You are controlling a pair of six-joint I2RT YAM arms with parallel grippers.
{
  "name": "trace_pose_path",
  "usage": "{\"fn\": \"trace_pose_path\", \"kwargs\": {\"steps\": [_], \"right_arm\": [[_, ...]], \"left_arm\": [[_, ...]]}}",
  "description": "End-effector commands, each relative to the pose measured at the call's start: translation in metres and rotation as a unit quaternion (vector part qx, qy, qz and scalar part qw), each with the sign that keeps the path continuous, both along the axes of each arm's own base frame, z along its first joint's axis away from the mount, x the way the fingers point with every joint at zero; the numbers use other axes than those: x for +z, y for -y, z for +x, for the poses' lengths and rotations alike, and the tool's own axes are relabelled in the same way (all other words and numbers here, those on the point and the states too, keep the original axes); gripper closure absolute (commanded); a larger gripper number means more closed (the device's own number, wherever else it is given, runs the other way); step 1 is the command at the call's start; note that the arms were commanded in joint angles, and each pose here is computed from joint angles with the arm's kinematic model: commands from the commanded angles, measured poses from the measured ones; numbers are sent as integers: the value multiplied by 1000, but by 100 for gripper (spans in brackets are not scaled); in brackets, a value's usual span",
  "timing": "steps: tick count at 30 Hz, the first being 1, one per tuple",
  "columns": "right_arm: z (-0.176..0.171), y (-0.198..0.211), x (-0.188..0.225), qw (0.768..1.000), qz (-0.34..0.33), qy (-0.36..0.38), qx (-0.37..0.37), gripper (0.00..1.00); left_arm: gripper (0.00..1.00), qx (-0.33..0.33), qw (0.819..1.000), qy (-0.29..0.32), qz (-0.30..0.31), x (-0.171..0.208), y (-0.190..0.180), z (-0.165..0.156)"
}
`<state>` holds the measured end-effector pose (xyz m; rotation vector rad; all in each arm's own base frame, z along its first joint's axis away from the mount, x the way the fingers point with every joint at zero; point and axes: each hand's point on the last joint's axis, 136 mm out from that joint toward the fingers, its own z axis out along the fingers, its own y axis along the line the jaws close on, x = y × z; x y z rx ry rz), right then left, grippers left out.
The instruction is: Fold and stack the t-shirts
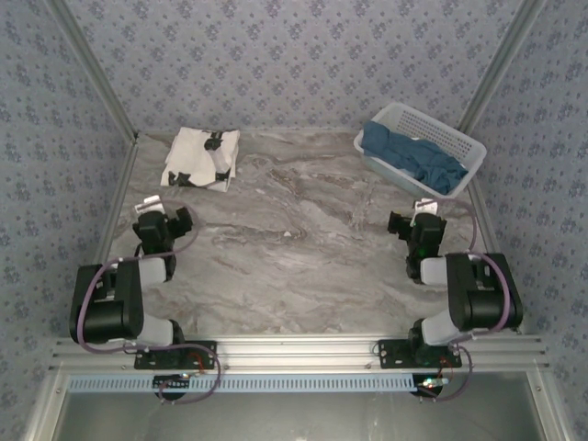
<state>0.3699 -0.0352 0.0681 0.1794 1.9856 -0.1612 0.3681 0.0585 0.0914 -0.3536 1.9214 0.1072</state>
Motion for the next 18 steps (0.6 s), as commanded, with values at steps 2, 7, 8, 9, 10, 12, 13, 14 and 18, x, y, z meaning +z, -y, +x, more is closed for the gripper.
{"fn": "trace_pose_path", "kwargs": {"steps": [2, 7, 8, 9, 10, 12, 13, 14, 18], "right_arm": [[6, -3, 21, 998, 10, 56, 12, 0], [13, 8, 20, 999, -6, 41, -15, 0], [15, 7, 21, 999, -18, 35, -17, 0], [15, 6, 21, 999, -14, 37, -21, 0], [15, 5, 21, 999, -20, 36, -17, 0], [15, 5, 21, 999, -28, 34, -13, 0], [15, 5, 21, 999, -28, 35, -13, 0], [15, 4, 21, 999, -28, 36, -13, 0], [15, 5, 22, 999, -29, 38, -16, 0]], "left_arm": [[2, -24, 995, 88, 29, 12, 11, 0], [2, -49, 998, -10, 35, -3, 22, 23], [2, -50, 998, 9, 39, 2, 22, 23], [2, -50, 998, 14, 39, 1, 22, 24], [2, -50, 998, 0, 36, -1, 22, 23], [2, -49, 998, 9, 38, 1, 22, 23], [2, -50, 998, 1, 36, 0, 22, 23], [2, -51, 998, 5, 37, 1, 22, 23], [2, -50, 998, 3, 40, 0, 23, 23]]}}
